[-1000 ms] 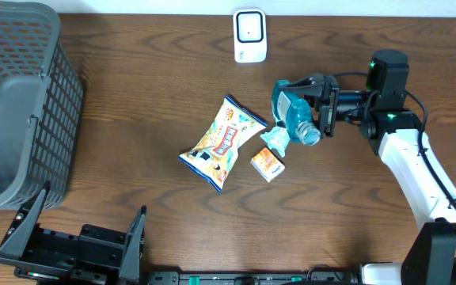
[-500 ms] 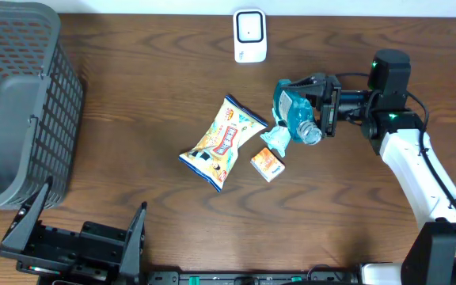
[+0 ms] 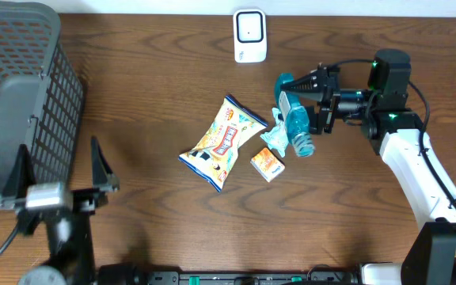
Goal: Scan the item barcode
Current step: 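Lift the mouthwash bottle with the right gripper and turn it upright, then carry the bottle to the white scanner and hold it in front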
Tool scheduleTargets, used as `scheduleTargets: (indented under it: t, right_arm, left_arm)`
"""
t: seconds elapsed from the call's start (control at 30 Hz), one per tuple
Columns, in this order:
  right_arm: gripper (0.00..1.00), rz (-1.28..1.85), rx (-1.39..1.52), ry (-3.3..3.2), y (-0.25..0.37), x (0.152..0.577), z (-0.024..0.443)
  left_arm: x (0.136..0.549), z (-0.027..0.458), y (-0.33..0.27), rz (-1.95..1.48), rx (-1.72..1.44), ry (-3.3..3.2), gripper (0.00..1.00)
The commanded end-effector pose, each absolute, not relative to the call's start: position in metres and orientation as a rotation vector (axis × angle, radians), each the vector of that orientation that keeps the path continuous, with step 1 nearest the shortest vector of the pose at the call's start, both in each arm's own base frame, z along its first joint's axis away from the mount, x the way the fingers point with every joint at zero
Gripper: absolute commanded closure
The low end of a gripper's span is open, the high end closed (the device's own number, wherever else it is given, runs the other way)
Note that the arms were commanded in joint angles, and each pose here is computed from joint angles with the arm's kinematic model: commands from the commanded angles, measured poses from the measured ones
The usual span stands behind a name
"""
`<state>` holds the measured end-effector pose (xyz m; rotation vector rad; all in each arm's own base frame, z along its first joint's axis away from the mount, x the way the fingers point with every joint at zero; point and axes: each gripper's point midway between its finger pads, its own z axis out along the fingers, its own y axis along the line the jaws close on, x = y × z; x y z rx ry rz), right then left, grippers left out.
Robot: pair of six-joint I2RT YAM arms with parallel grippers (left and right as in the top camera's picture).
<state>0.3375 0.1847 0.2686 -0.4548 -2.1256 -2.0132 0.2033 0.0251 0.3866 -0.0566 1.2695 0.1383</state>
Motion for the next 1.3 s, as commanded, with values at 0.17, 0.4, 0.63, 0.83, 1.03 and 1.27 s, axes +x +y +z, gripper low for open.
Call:
scheduleTargets:
  t: [0.17, 0.4, 0.63, 0.83, 1.03, 1.27]
  right_arm:
    - [0.50, -2.259, 0.225, -2.780, 0.178, 0.369, 0.266]
    - [0.43, -1.883, 0.082, -3.233, 0.171, 0.398, 0.221]
    - [0.41, -1.190, -0.066, -3.674, 0.172, 0.416, 0.187]
    - [0.44, -0.808, -0.169, -3.871, 0.162, 0.451, 0.192]
    - [0.43, -0.743, -0.079, -3.865, 0.178, 0.503, 0.186]
    - [0.42, -0.721, -0.047, -3.851, 0.204, 0.574, 0.162]
  left_arm:
    - [0.231, 0.299, 0.043, 0.204, -0.130, 1.535, 0.02]
    - [0.232, 0.245, 0.042, 0.195, -0.122, 1.757, 0.02]
    - [0.234, 0.238, 0.042, 0.195, -0.122, 1.789, 0.02]
    - [0.234, 0.236, 0.042, 0.195, -0.122, 1.795, 0.02]
    - [0.235, 0.239, 0.042, 0.195, -0.122, 1.782, 0.02]
    - [0.234, 0.236, 0.042, 0.195, -0.122, 1.797, 0.02]
